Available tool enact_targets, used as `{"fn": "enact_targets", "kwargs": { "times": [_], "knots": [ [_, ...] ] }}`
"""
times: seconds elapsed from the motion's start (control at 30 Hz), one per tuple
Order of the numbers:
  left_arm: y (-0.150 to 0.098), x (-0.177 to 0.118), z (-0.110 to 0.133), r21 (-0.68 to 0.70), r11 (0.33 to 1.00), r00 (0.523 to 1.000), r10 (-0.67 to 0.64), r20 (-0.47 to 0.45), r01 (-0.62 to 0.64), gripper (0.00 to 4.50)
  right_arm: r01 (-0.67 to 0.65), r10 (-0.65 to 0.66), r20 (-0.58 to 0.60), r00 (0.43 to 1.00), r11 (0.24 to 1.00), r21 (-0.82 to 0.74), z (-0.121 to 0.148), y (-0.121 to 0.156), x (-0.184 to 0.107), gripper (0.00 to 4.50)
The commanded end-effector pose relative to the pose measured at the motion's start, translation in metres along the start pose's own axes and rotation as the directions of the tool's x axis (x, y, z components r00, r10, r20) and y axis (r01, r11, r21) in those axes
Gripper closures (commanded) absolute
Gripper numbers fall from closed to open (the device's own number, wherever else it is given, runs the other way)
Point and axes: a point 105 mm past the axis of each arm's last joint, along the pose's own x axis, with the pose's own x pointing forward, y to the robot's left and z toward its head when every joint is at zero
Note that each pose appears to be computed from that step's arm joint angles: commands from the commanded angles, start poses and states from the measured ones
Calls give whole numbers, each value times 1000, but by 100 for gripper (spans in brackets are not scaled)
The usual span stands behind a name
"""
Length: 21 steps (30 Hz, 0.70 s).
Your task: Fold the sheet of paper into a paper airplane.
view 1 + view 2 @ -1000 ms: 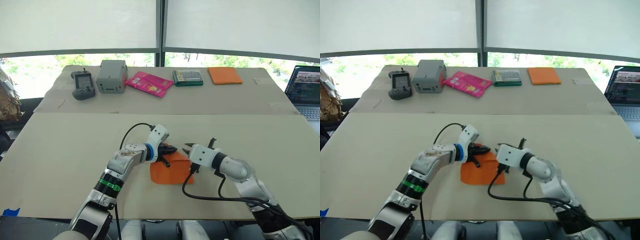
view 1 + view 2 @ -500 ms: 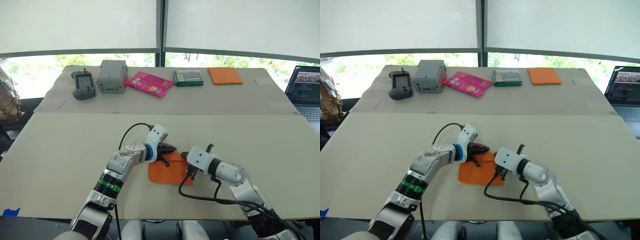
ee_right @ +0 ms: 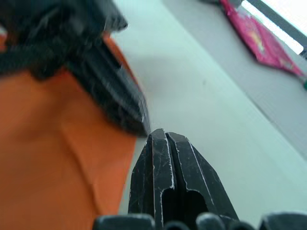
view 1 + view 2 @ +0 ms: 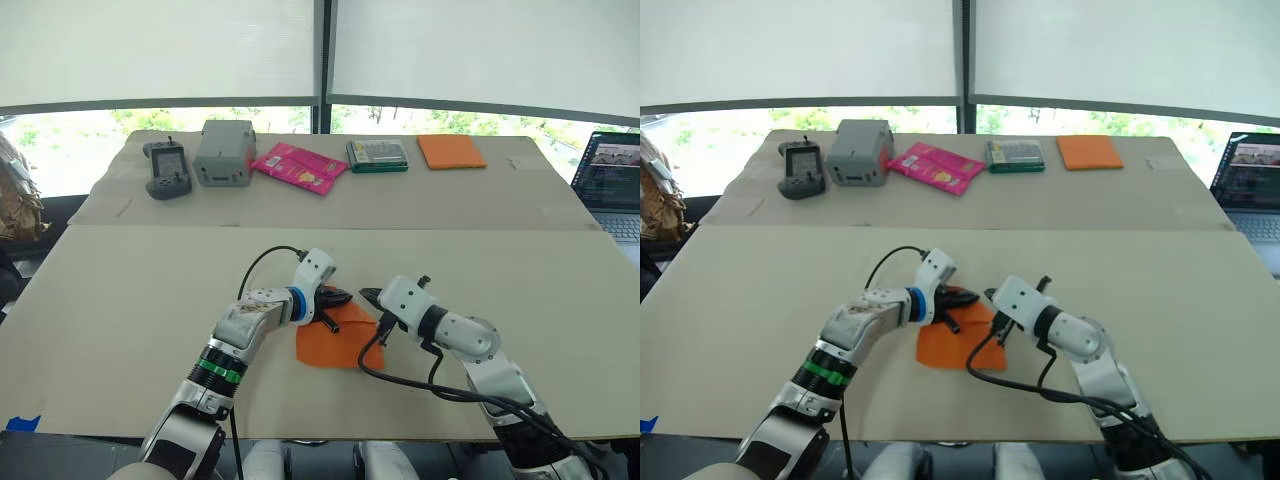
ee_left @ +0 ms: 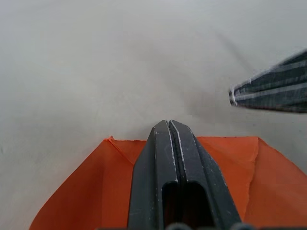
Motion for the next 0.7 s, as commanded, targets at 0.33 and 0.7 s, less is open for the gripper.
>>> {"fn": "enact_targets", "kwargs": {
  "times": [0.33,0.7],
  "knots": [
    [11,-6,-14,-9,999,997,53,-56,-53,450,-61,70,-90,993,993,102,-29,27,3,448],
    [8,-3,-15,-6,999,998,33,-61,-33,450,14,37,-155,987,948,317,-55,32,-36,448]
  ]
}}
